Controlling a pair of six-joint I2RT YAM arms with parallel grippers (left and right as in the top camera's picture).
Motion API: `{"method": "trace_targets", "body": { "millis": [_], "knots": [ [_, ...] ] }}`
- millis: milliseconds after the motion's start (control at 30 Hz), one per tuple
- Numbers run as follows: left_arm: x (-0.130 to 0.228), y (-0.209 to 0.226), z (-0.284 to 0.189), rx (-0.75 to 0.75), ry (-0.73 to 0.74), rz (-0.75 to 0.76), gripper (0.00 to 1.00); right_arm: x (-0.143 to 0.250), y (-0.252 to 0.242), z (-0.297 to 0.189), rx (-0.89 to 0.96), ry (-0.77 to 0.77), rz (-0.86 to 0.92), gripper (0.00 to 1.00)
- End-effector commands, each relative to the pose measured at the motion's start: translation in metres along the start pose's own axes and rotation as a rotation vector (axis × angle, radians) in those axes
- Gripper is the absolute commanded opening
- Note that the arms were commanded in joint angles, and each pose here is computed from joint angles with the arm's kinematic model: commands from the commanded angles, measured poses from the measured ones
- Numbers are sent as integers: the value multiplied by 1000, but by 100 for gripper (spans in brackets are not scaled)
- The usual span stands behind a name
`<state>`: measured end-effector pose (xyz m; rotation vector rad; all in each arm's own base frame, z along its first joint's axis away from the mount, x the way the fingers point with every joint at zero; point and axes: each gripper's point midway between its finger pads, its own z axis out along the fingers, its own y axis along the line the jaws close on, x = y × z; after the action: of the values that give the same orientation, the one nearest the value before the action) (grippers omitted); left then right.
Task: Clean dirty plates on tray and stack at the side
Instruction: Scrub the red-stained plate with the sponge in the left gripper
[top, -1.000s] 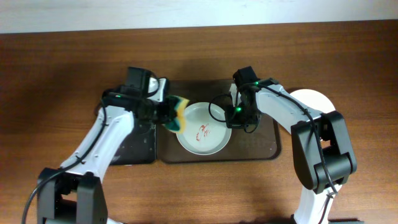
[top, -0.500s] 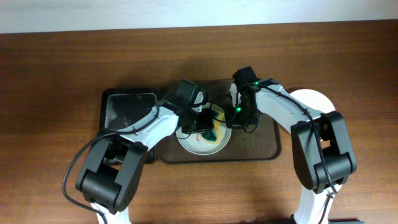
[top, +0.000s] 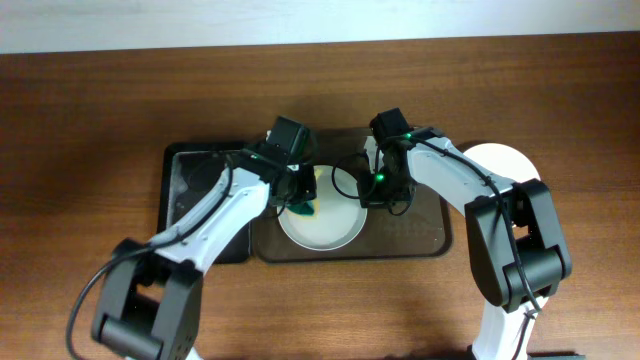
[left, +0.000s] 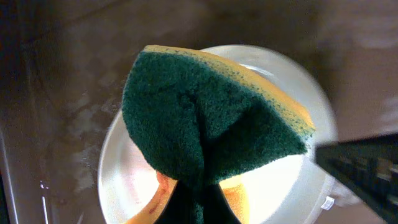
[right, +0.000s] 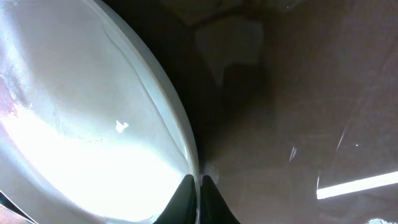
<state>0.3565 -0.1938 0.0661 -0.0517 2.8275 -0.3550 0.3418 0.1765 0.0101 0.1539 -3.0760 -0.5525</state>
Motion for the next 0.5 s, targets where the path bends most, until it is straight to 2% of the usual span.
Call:
{"method": "trace_targets", "body": {
  "millis": [0,133,233,333,400,467],
  "knots": [
    [3,-24,-13,126,24,28,0,1,-4,-4,23,-11,9,9],
    [3,-5,4,27,26,23,0,2,-4,-4,23,-10,10,9],
    [-11,9,-7,-31,-36,49,0,2,-4,-4,24,-7,10,10],
    [-27,60,-44,-174,-103,31,0,2,-4,-4,24,-7,10,10],
    [-27,96,-57,-279,-96,6,0,2,-5,-4,25,-9,10,10],
    [-23,125,-57,-320,-44,8,0,2,-6,-4,35,-11,10,10]
  ]
}}
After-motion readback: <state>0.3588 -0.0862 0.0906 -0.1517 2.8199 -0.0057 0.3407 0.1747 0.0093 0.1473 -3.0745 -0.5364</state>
